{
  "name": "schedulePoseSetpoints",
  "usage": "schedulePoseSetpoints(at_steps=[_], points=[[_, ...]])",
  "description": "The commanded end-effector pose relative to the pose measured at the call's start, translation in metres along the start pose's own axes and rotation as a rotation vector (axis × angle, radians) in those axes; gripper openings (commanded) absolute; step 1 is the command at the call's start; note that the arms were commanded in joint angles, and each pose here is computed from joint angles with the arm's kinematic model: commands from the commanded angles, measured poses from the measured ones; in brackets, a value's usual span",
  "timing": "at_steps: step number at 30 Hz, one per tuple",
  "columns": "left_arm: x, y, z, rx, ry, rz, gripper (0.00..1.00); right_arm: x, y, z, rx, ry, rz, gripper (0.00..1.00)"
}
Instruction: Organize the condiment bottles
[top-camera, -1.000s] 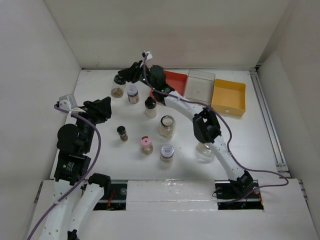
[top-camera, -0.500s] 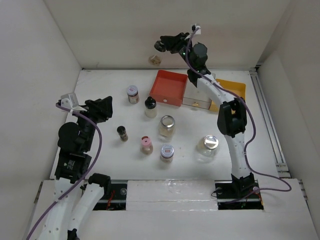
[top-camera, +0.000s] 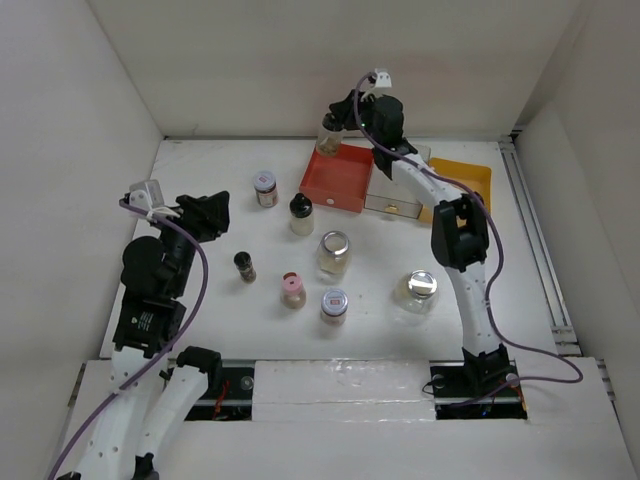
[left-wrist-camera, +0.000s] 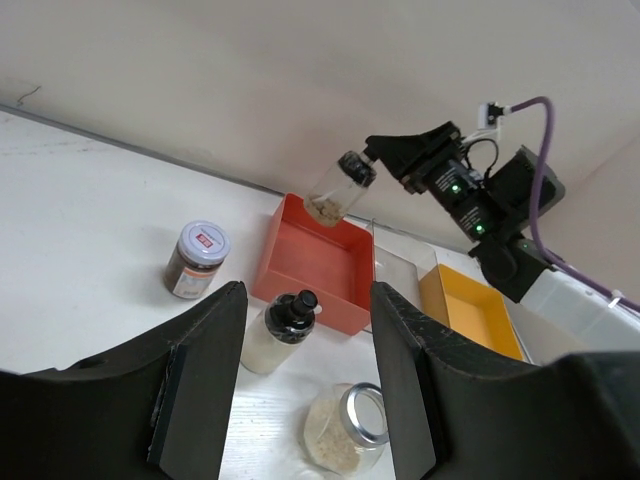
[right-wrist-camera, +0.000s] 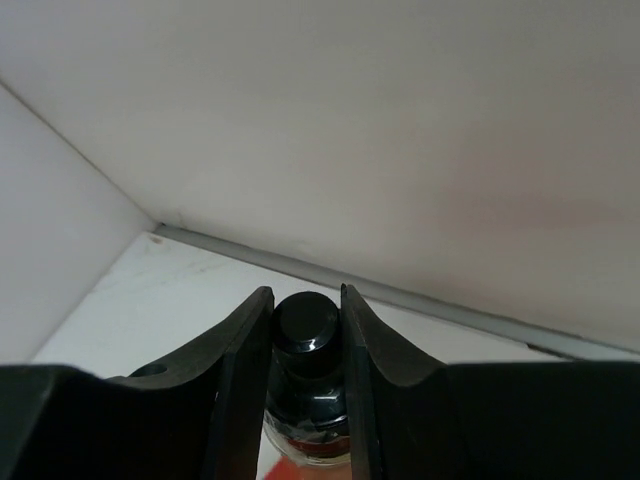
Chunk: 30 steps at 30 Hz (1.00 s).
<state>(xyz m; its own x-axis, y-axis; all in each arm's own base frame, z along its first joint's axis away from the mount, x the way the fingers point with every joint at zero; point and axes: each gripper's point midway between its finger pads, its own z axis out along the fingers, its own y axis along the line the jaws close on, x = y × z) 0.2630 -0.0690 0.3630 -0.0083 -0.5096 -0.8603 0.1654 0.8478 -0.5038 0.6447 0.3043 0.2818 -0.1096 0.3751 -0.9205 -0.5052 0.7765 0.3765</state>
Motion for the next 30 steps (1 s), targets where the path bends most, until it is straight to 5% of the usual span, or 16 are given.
schedulePoseSetpoints(at_steps=[1,16,23,30], points=[[0.0,-0.005,0.005,0.027,-0.005,-0.007,0.48,-0.013,0.005,0.007,0.021,-0.047,-0.084,0.26],[0.004,-0.005,0.009,0.031,0.007,-0.006,0.48,0.046,-0.019,0.021,0.078,0.011,-0.118,0.31],[0.007,-0.005,0.012,0.033,0.021,-0.005,0.48,0.082,-0.026,0.014,0.092,0.078,-0.112,0.48],[0.008,-0.006,0.011,0.041,0.026,-0.005,0.48,0.044,-0.002,0.005,0.063,0.021,-0.116,0.74]])
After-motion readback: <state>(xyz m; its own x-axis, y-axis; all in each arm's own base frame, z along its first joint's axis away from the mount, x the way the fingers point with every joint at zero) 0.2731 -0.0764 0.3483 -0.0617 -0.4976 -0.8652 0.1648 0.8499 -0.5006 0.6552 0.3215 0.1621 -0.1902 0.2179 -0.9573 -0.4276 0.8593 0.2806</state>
